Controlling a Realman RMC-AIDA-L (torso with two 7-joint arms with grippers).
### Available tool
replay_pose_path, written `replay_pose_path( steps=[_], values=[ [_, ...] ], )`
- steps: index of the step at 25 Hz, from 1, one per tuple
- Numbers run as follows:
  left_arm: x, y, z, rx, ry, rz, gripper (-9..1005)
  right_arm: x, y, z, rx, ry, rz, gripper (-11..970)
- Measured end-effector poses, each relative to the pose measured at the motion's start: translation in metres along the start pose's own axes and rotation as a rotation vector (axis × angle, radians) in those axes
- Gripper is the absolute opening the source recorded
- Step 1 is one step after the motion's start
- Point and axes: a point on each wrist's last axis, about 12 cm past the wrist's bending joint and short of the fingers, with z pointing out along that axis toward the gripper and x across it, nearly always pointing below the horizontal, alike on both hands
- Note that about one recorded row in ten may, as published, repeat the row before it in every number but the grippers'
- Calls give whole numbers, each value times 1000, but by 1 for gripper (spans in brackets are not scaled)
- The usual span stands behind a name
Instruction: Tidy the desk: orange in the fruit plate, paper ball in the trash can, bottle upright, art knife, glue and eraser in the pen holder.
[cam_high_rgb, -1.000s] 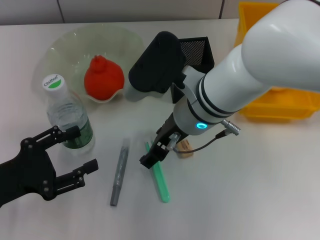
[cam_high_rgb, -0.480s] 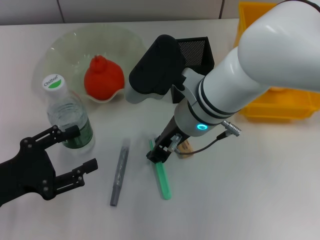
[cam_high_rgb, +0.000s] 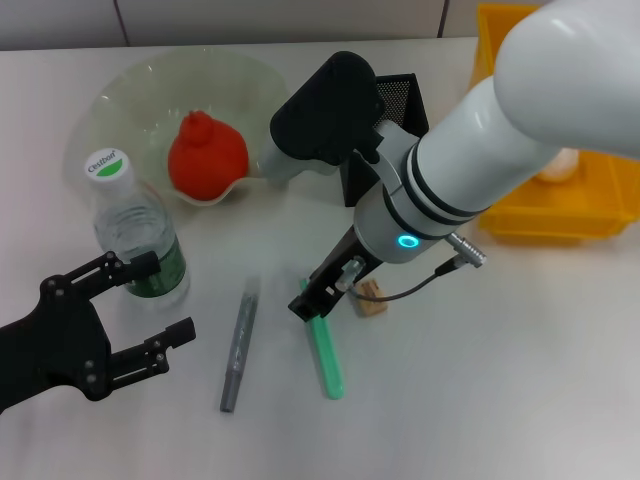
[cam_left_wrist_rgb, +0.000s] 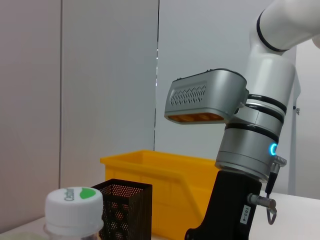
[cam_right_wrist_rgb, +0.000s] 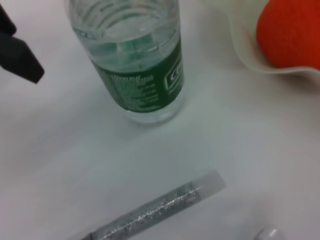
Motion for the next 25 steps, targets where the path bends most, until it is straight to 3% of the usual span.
replay_pose_path(
  steps=[25],
  values=[
    [-1, 3, 1, -10, 1, 4, 787, 0, -4, 5, -4, 24, 36, 437]
  ],
)
